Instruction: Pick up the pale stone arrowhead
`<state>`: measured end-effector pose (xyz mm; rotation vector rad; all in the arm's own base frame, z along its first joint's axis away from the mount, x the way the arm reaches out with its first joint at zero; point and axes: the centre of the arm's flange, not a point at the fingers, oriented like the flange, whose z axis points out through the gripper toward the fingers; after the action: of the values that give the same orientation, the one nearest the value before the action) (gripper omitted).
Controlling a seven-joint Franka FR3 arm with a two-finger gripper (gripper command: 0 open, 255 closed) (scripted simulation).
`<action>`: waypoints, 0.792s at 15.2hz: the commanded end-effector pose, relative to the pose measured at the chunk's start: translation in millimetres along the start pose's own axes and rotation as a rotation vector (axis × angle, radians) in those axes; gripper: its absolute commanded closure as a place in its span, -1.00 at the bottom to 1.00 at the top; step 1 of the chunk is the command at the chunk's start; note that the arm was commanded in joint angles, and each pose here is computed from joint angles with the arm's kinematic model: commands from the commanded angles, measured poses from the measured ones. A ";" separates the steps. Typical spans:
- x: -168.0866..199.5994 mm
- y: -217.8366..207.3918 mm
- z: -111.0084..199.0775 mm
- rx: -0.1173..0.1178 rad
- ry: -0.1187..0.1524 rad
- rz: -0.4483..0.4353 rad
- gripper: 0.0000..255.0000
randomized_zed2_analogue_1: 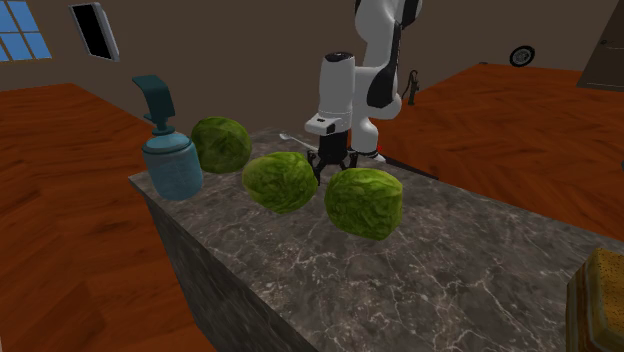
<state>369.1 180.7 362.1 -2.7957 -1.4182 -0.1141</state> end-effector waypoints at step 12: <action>0.8 0.0 -19.5 0.001 -0.001 0.000 1.00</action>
<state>368.7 179.7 377.4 -2.7956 -1.4182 -0.1129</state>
